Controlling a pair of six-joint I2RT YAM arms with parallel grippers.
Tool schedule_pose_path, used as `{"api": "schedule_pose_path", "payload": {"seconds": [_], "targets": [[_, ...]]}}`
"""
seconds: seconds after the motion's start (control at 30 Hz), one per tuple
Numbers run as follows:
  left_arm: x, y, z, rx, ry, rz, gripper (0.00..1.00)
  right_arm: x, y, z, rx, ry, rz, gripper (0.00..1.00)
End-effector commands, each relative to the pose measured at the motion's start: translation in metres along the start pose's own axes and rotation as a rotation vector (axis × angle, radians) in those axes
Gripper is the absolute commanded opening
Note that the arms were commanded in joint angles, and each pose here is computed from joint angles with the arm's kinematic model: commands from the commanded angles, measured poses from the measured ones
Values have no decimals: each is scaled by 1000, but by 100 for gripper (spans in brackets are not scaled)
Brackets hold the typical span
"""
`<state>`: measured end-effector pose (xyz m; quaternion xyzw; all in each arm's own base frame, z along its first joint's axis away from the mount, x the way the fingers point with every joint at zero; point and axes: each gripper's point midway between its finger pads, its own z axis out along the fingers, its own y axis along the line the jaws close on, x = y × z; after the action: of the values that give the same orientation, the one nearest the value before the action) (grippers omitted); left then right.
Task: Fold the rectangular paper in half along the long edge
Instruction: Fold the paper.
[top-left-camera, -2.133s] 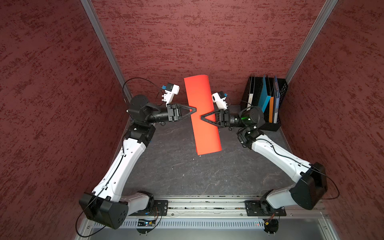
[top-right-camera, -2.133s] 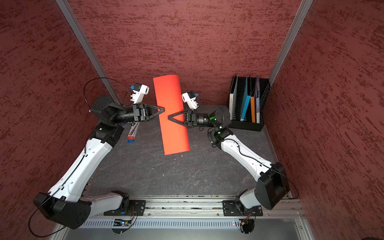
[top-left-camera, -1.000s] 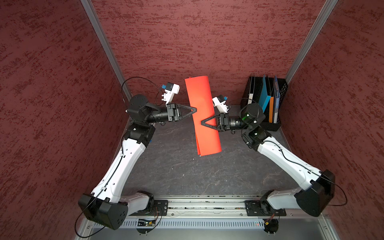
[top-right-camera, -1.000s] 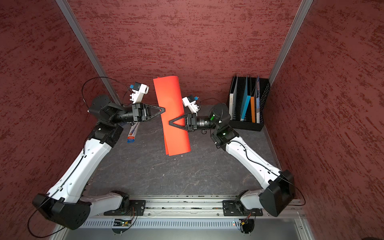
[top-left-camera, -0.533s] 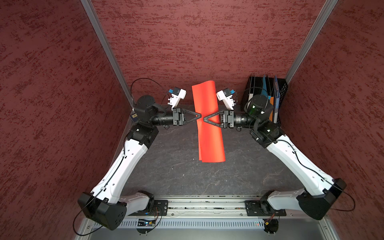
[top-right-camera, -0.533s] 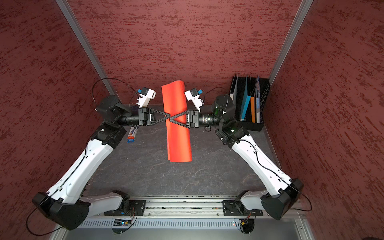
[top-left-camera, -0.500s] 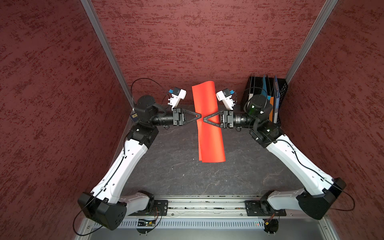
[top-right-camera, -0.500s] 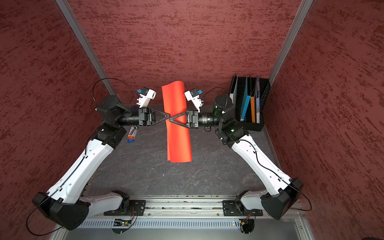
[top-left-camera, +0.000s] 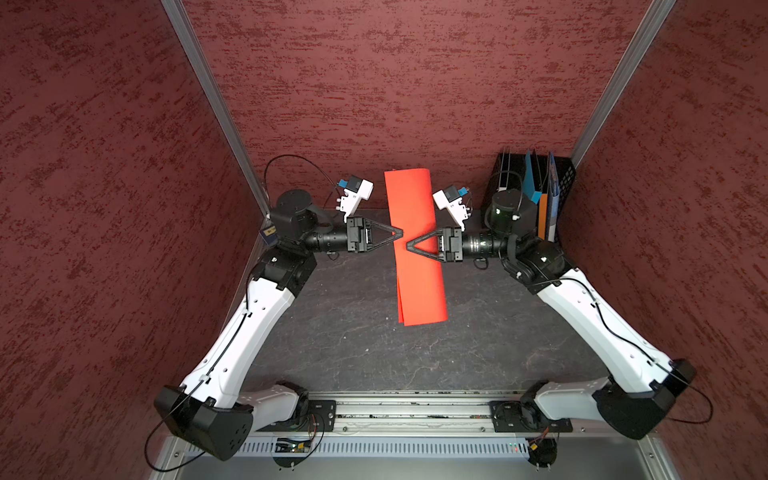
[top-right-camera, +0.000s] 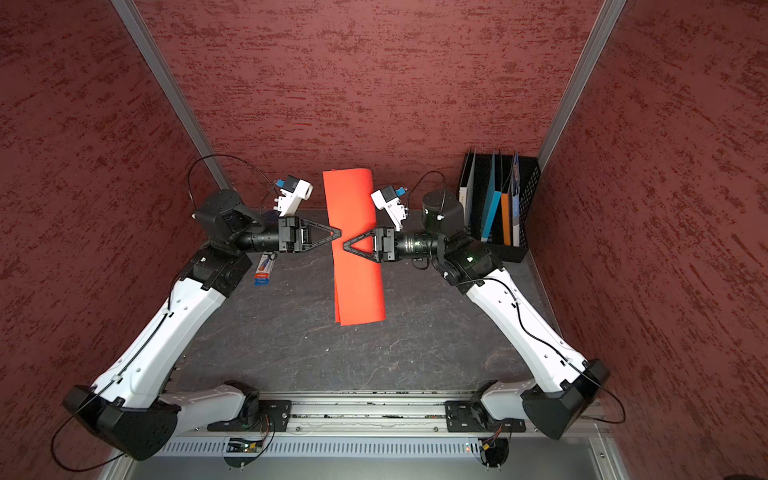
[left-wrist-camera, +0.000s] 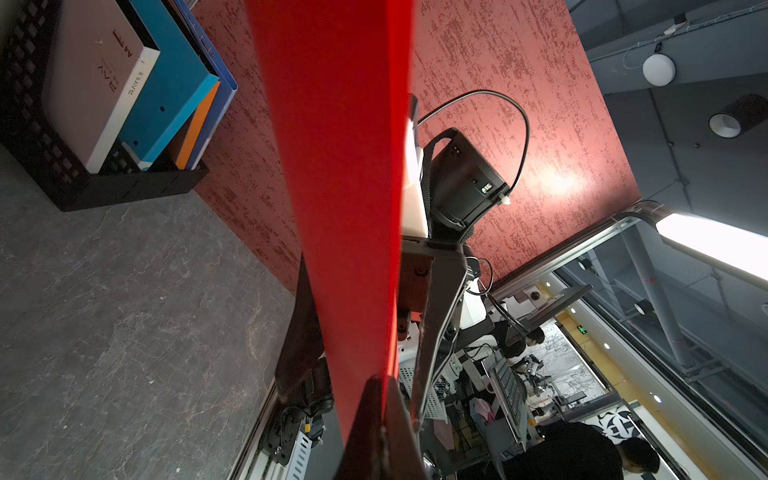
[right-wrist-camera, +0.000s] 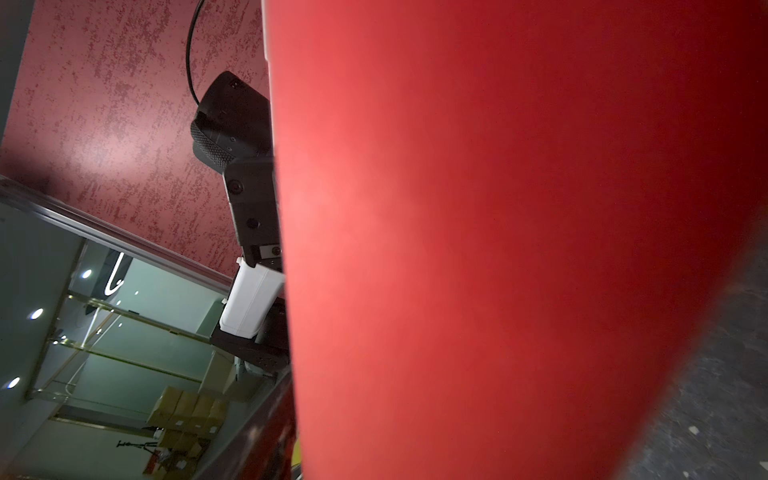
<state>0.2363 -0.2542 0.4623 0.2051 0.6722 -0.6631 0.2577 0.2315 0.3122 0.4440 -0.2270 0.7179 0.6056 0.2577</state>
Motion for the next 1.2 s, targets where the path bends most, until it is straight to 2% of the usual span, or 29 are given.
{"api": "schedule_pose_path", "payload": {"seconds": [0.0, 0.5, 0.67, 0.87, 1.17], "targets": [[0, -11, -1, 0, -3, 50, 0, -6, 10, -14, 44, -44, -72, 63], [-3, -7, 0, -7, -14, 53, 1, -5, 22, -14, -17, -40, -57, 43], [-3, -9, 0, -5, -15, 56, 12, -6, 32, -14, -66, -31, -59, 39], [-2, -12, 0, 13, -13, 61, 30, -3, 40, -13, -130, -4, -50, 36], [-6, -16, -2, 26, -21, 73, 32, -2, 40, -18, -158, 9, -23, 34]]}}
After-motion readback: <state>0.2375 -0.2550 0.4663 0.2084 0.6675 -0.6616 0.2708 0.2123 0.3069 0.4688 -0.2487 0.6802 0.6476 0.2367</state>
